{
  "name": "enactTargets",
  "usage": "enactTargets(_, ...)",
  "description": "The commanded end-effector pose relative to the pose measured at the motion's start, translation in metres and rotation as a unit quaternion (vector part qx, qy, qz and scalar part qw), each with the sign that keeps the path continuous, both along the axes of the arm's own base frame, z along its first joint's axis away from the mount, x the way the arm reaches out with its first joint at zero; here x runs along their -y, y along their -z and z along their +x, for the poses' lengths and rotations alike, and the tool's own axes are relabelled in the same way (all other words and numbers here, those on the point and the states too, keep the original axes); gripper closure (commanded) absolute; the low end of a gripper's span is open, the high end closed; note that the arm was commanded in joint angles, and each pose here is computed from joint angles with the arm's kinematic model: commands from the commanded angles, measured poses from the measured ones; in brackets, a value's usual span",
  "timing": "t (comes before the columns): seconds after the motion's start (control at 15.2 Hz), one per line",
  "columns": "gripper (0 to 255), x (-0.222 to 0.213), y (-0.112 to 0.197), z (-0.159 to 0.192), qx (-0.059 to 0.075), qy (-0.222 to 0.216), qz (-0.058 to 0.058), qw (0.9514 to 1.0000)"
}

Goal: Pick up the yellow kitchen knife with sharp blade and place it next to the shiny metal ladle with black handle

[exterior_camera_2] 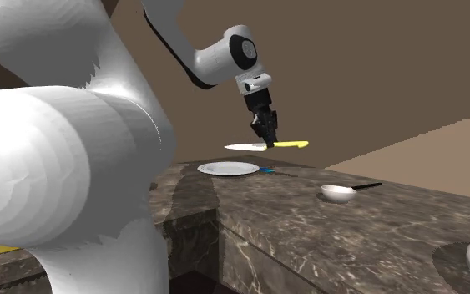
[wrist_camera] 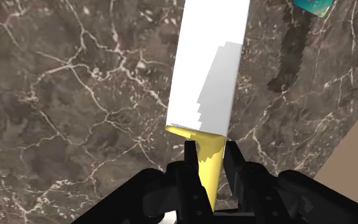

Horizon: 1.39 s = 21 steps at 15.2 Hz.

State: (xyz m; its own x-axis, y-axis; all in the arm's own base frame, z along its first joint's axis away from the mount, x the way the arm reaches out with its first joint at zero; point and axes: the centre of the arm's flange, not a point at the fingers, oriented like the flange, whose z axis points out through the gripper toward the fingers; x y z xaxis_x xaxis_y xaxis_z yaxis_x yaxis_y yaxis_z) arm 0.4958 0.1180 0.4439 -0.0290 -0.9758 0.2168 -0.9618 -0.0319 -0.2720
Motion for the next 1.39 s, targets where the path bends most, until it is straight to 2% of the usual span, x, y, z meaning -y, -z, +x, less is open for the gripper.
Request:
enactTargets(0.0, 255, 0.026, 0.005, 0.010, 0.000, -0.001, 0.000, 1.0000)
enactTargets(1.32, 255, 0.271, 0.003, 0.109, 0.000, -0.001, 0.000, 1.0000)
